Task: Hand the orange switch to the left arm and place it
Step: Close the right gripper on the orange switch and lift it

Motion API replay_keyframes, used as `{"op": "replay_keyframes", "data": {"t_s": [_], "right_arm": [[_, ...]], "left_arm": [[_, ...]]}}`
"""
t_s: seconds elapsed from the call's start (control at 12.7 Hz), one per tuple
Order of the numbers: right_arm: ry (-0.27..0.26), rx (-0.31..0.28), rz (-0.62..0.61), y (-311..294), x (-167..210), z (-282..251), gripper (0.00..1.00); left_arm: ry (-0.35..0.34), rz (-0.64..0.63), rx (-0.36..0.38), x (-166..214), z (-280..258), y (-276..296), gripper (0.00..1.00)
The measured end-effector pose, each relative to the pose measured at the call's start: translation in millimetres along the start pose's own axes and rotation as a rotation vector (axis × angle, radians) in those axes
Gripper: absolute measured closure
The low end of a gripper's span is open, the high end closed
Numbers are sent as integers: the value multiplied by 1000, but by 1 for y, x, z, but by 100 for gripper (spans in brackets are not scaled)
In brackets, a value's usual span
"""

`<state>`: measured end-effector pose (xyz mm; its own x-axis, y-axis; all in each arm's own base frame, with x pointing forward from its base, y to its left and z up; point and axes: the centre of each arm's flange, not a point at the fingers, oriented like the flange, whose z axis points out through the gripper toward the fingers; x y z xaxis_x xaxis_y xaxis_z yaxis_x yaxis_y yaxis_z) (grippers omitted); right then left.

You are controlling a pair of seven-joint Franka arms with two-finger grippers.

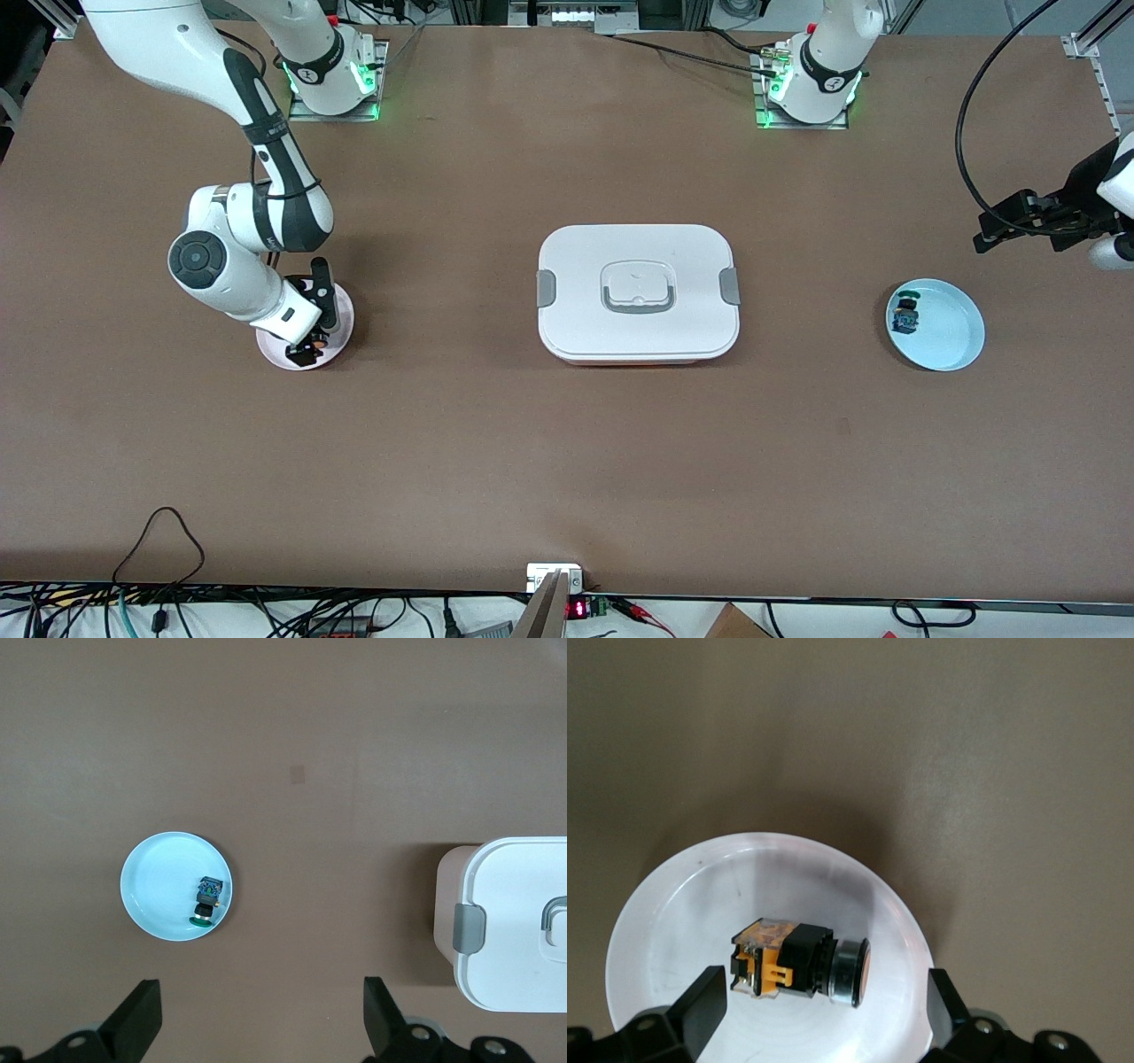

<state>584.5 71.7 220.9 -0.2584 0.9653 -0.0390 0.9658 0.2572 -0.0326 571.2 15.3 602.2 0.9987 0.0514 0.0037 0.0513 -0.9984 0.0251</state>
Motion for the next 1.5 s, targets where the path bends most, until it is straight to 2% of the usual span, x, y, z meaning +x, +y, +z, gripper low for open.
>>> {"op": "replay_keyframes", "data": {"t_s": [1.34, 1.5], "right_arm": [[11, -38, 49, -23, -8, 29, 0], [12, -39, 48, -23, -7, 29, 4]], "left_arm": [[0, 0, 0, 0, 0, 0, 0], [0, 0, 0, 0, 0, 0, 0]]}}
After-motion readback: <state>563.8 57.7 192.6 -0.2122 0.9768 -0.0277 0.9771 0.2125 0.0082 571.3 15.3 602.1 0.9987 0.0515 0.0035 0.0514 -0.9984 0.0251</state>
